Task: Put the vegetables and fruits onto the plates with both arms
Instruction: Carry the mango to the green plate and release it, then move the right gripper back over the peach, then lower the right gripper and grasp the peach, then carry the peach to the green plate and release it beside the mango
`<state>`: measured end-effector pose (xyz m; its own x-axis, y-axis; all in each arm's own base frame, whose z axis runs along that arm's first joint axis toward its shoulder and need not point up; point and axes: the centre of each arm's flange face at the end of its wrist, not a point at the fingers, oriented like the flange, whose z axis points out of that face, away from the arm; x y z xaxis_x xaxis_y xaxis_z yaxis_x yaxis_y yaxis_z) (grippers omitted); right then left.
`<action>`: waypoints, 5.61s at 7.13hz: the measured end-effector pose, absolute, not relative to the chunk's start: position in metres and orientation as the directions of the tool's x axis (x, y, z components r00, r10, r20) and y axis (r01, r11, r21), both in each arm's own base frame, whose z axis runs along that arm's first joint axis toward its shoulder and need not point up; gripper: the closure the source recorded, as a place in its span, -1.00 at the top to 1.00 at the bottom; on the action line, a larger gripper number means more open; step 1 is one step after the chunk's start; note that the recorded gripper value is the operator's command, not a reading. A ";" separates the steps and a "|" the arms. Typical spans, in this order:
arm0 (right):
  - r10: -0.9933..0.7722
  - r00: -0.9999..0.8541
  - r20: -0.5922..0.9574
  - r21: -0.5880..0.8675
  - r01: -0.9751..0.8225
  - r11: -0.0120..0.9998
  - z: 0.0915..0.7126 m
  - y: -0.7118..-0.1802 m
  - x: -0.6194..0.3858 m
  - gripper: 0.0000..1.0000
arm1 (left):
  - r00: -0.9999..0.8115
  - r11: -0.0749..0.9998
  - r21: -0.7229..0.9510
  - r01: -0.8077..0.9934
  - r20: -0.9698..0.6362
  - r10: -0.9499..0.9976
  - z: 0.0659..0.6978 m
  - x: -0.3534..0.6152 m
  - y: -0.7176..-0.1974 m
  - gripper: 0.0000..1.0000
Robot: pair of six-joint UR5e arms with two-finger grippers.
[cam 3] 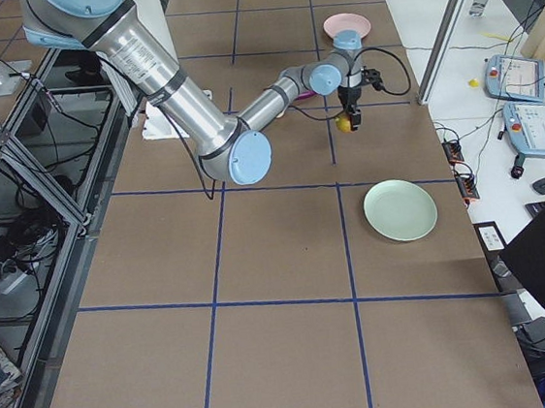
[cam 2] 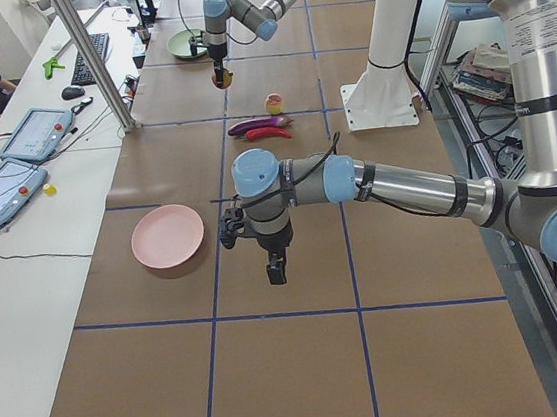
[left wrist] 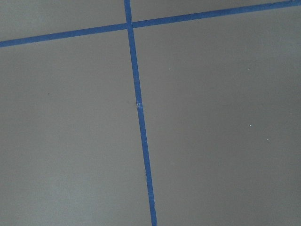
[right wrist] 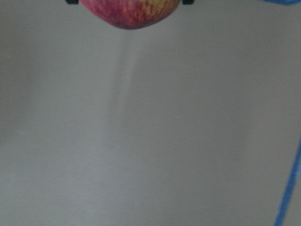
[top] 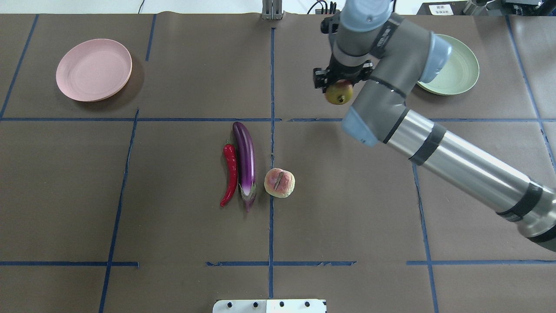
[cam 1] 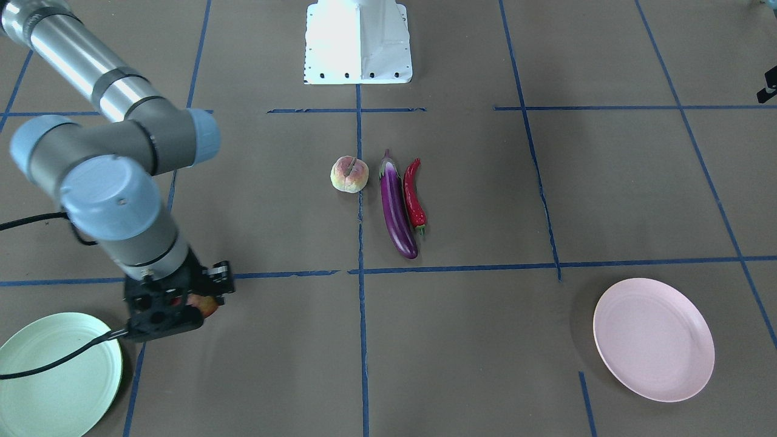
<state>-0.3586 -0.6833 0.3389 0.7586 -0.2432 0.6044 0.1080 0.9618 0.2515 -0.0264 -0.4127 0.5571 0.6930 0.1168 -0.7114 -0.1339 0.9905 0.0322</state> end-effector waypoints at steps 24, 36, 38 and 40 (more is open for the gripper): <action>0.072 0.755 0.652 0.113 -0.190 0.975 0.176 -0.380 -0.615 1.00 | 0.675 0.990 0.062 -0.129 -0.725 0.134 0.541 -0.024 -0.426 1.00; -0.134 0.791 0.597 0.228 -0.007 0.974 0.244 -0.610 -0.389 -0.95 | 0.676 0.990 0.051 -0.131 -0.726 0.127 0.548 -0.024 -0.426 1.00; -0.212 0.773 0.598 0.264 0.060 0.963 0.317 -0.699 -0.284 -0.95 | 0.676 0.990 0.050 -0.131 -0.726 0.126 0.548 -0.024 -0.426 1.00; -0.290 0.737 0.610 0.316 0.110 0.943 0.419 -0.759 -0.214 -0.92 | 0.676 0.990 0.050 -0.131 -0.726 0.126 0.548 -0.024 -0.426 1.00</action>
<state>-0.2144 -0.7588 0.4190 0.7373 -0.2904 0.6100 0.1101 0.9425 0.3155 -0.0237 -0.4259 0.5475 0.6758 0.1264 -0.7261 -0.1312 0.9901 0.0503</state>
